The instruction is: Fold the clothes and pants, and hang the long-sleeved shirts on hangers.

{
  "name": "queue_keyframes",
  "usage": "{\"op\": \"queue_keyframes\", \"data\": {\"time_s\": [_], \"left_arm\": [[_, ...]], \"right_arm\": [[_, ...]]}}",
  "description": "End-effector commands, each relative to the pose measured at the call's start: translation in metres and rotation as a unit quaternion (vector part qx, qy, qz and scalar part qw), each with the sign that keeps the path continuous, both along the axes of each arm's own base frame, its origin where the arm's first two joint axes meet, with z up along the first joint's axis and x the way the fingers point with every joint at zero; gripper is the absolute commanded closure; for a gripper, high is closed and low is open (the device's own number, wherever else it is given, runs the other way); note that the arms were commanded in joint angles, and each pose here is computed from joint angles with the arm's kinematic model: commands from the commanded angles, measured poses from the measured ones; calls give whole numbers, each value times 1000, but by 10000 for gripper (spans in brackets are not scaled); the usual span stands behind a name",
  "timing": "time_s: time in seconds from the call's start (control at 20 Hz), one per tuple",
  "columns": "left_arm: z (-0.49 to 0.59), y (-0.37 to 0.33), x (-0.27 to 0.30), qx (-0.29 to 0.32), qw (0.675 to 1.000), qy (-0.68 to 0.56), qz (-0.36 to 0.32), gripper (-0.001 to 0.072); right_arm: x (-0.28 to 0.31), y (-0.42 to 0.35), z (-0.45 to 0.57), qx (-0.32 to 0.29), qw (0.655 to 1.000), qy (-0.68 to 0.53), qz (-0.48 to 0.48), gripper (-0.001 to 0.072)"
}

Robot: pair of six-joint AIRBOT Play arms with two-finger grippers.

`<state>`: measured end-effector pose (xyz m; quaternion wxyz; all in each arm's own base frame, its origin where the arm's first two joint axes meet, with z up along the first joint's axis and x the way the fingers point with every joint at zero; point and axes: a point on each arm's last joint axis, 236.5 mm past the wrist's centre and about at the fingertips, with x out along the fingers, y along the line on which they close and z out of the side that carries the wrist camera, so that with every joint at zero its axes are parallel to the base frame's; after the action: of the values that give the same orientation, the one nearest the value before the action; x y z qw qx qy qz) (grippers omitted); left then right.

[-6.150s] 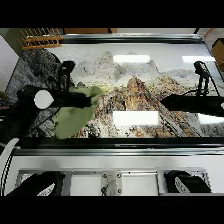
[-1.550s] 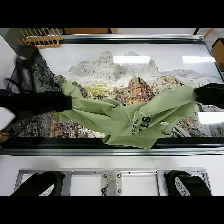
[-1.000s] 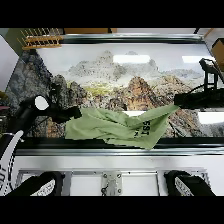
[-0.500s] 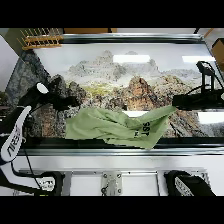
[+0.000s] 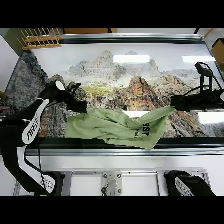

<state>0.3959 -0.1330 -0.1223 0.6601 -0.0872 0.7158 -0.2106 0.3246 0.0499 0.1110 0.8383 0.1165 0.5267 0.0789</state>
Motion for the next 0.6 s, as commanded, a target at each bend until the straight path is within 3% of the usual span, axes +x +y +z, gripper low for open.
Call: {"op": "queue_keyframes", "data": {"time_s": [0.0,0.15,0.3,0.55], "left_arm": [[19,-22,18,-2,1000,-29,-8,696],[111,-24,66,-17,990,-140,21,697],[274,-9,86,-38,948,-315,37,697],[502,10,-4,-57,837,-543,39,696]], "right_arm": [[6,0,3,2,1000,-15,-3,699],[29,-12,38,-31,995,-90,14,699],[47,-32,135,-55,976,-209,-7,700],[22,-44,304,-80,909,-407,-37,700]]}}
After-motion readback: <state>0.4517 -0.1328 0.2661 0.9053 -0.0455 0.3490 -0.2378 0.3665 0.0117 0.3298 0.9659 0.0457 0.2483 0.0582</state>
